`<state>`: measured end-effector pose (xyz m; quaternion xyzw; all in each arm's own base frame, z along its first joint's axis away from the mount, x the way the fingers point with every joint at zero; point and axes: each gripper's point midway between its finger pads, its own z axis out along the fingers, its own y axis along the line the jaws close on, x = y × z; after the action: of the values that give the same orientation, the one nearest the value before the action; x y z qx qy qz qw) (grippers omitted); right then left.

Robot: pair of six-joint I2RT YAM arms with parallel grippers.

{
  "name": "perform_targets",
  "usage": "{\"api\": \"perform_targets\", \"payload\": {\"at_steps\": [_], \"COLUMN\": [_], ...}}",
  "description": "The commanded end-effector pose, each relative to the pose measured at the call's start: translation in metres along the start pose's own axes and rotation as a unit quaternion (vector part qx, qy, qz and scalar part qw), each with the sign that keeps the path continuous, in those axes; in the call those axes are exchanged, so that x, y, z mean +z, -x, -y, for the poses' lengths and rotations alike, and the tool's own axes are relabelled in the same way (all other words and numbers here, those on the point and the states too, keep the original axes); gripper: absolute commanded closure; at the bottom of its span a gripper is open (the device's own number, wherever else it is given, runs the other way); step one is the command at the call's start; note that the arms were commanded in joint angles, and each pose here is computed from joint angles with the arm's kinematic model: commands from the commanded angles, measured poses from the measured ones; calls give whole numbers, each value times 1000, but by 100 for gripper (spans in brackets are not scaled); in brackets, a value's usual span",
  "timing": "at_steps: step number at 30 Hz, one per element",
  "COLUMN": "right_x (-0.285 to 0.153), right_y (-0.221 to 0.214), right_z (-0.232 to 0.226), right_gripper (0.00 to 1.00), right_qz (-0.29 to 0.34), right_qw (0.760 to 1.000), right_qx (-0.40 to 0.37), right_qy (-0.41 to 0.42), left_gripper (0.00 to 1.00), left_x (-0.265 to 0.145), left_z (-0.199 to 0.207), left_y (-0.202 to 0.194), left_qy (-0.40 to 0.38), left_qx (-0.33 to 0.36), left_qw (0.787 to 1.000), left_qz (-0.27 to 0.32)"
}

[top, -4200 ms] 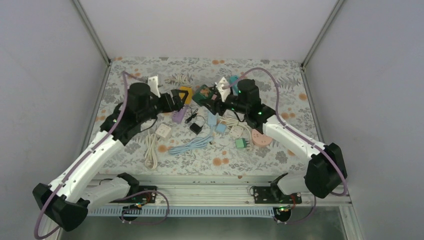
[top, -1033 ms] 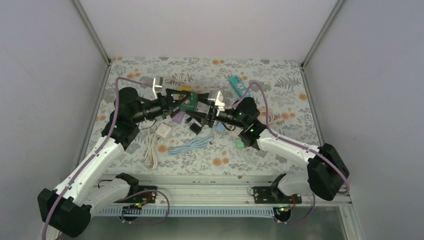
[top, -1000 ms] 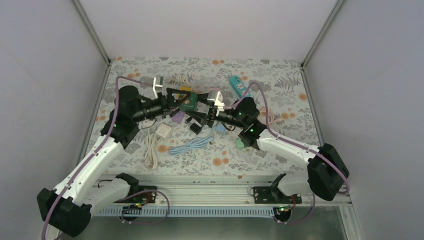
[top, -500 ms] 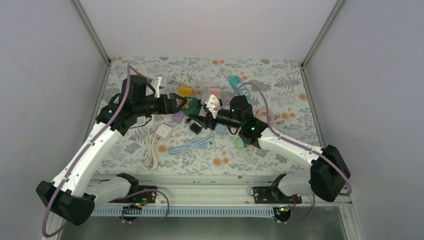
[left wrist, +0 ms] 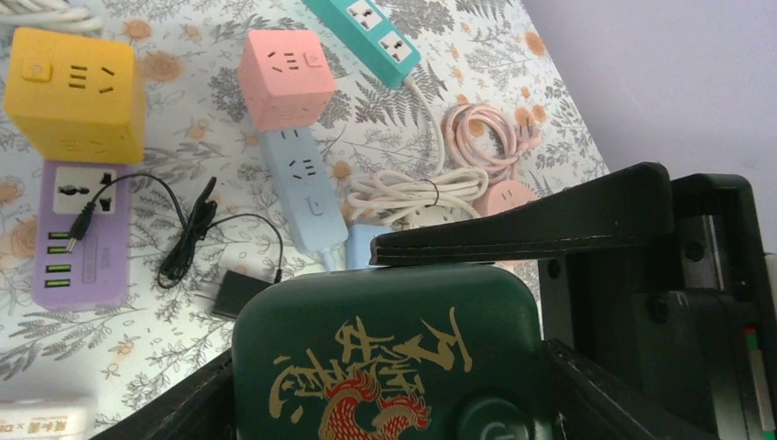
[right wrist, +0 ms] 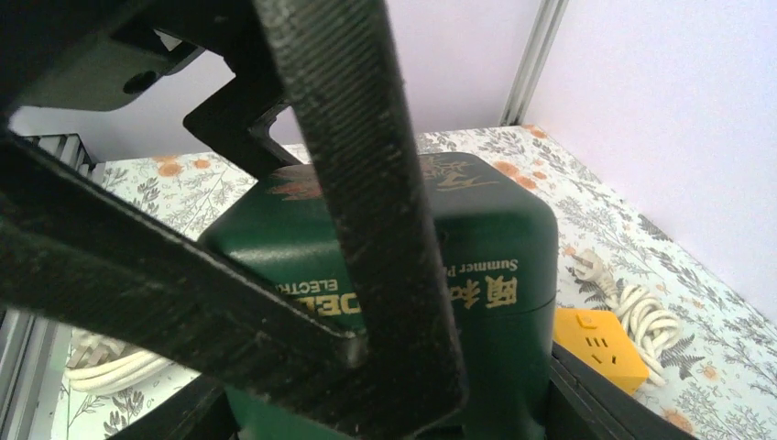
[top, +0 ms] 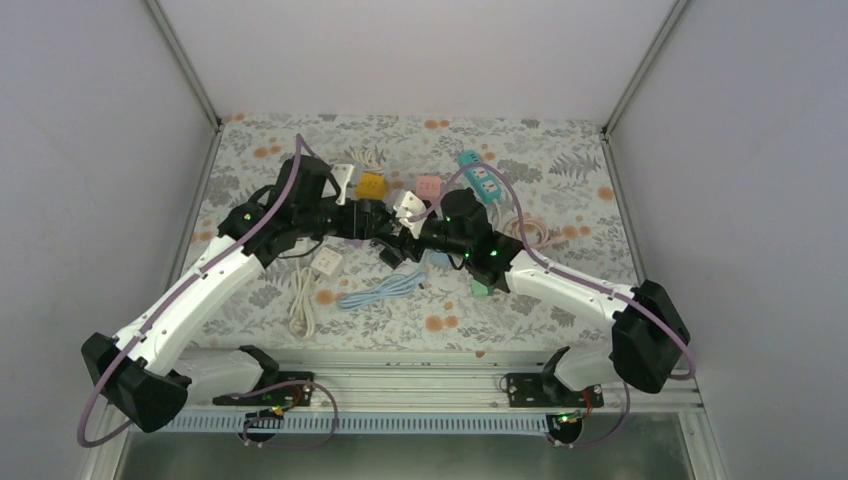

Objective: Insert the plug

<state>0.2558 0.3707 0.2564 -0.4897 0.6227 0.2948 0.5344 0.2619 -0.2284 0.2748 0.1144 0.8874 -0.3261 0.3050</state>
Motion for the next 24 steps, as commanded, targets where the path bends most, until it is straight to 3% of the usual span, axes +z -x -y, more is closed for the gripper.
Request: {"api": "perform_targets", "payload": {"at_steps": [1, 7, 8, 10, 13, 14, 20, 24], "right_x": [-1, -1, -1, -2, -14, -21, -62, -93], "right_y": [36, 32, 32, 30, 23, 19, -14, -62], "right_z": [1, 3, 4, 8, 17, 23, 61, 91], "right_gripper": [66, 62, 55, 27, 3, 1, 2, 4], "right_qz": [51, 46, 45, 42, 44, 45, 11, -49], "right_qw": [998, 999, 999, 999, 996, 994, 968, 921], "right_qx": [-20, -13, -7, 7, 20, 25, 137, 244], "right_qy": [-8, -16, -20, -31, -71, -92, -208, -298], "left_gripper": [31, 39, 40, 40, 40, 40, 40, 38], "left_x": [-2, -6, -6, -6, -6, -7, 8, 40], "left_z": [1, 4, 3, -1, -11, -16, -39, -50], "left_y": [2, 6, 6, 9, 19, 23, 40, 36], "left_qy": [8, 4, 6, 19, 53, 67, 134, 142], "left_qx": [-7, -9, -9, -12, -13, -13, -9, -5], "left_qw": [1000, 1000, 1000, 999, 997, 996, 988, 988], "left_qz": [10, 22, 24, 30, 48, 55, 76, 60]}}
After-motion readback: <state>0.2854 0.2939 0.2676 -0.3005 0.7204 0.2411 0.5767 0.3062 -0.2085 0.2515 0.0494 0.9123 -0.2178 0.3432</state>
